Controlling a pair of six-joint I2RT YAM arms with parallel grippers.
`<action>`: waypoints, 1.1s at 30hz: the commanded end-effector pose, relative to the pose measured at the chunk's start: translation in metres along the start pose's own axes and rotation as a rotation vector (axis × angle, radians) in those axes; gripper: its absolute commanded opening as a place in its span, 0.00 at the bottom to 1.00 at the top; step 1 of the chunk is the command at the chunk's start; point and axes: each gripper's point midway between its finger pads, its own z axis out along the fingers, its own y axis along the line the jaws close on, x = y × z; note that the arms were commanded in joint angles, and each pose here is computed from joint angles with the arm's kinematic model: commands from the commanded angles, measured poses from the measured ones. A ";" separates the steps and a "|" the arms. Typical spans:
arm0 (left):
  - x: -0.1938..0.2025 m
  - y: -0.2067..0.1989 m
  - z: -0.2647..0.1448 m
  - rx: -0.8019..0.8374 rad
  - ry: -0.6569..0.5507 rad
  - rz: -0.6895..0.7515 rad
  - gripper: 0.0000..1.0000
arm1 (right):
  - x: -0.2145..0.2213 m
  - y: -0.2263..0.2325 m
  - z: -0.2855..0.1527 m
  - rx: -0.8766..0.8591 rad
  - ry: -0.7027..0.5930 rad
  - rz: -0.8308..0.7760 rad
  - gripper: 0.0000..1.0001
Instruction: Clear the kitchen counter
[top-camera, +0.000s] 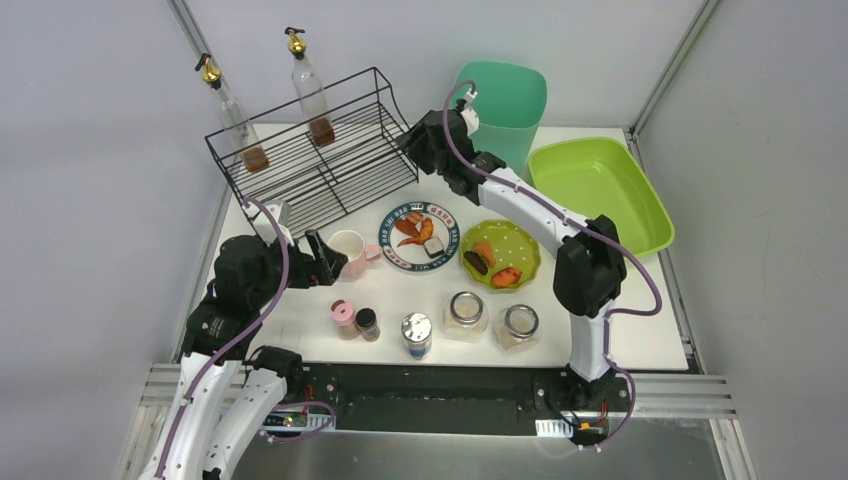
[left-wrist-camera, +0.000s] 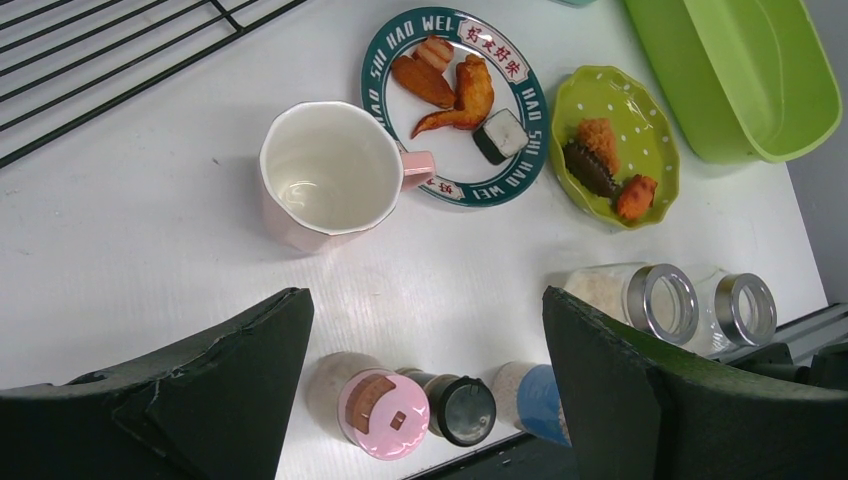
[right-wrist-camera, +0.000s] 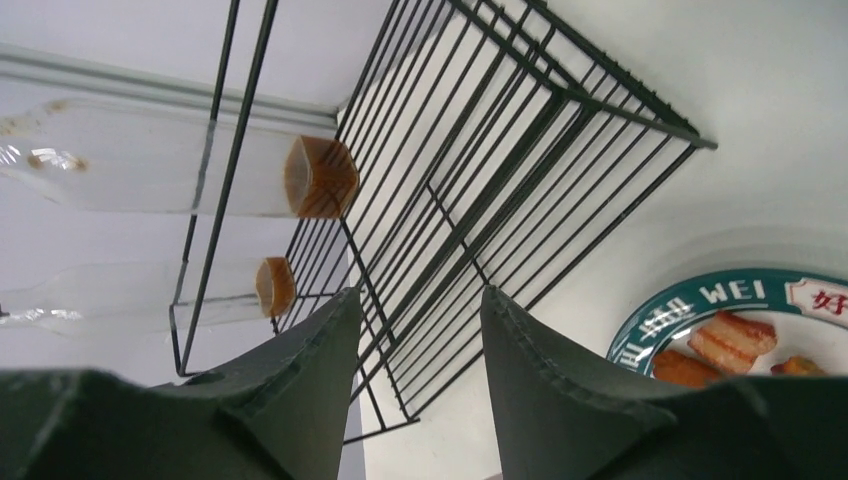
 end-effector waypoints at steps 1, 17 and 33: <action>-0.003 0.002 0.001 -0.011 -0.016 0.010 0.88 | 0.010 0.038 -0.034 -0.083 0.041 0.015 0.51; -0.017 0.025 -0.016 -0.152 -0.118 -0.001 0.87 | 0.074 0.035 0.001 -0.073 0.052 0.103 0.48; -0.024 0.055 -0.030 -0.329 -0.186 -0.058 0.89 | 0.063 0.038 0.049 -0.080 -0.042 0.200 0.42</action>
